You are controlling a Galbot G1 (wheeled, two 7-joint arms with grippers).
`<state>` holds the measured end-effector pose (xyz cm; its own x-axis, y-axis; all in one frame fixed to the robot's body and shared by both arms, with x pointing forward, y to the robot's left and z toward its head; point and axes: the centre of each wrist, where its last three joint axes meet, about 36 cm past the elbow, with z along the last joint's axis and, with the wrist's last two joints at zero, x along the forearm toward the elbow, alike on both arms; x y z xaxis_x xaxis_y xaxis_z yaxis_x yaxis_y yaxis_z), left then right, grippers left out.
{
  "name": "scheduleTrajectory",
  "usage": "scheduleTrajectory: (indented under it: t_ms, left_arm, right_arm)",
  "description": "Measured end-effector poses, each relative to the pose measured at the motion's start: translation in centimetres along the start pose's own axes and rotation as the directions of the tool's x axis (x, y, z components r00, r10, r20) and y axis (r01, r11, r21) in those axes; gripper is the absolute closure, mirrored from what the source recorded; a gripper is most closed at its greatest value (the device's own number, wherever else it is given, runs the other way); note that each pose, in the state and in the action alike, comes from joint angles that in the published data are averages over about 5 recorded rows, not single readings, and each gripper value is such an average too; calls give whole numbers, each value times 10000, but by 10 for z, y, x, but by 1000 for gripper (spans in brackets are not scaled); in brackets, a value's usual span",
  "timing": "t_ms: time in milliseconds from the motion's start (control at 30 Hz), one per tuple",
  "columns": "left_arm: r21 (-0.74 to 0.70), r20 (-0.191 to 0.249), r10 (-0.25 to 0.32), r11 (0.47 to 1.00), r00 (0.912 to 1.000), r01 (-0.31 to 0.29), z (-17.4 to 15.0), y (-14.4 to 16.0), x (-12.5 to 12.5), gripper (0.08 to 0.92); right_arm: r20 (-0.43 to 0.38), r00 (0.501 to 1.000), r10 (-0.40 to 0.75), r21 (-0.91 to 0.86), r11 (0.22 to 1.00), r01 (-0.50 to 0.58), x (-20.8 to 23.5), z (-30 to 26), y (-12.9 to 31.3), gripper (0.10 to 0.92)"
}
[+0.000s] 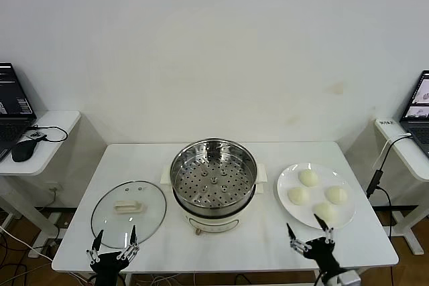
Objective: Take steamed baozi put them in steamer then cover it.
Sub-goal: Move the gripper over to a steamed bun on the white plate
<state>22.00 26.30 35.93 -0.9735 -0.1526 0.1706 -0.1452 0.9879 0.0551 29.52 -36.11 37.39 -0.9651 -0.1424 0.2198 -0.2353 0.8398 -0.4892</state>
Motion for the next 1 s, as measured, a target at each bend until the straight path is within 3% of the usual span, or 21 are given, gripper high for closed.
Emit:
scheduleTrajectory:
  t_ms: [267,533,767,1000]
  left_arm:
    - [-253,62,-7,9997,10000,9,-4,3,-4,177]
    - [-466,85,-42,9989,10000,46,-6,4,-8,177]
    - [-539,-18,-283,9981,9996,282,-7,6,-13,177]
    - [-637,-82,-451,9970,9989,445,-8,12,-15,177]
  right_arm:
    - [-558,9959,-710,2679,9598,834,-38,-10,-69,200]
    - [-1906,9629,-1909,4825,8360,2612,-95,-37,-145,200]
    - [-3224,8958,-3060,5620,6996,4412,-159,-65,-183,200]
    - [-4587,7894,-4079,5764,5396,6137,-220,-87,-196,200]
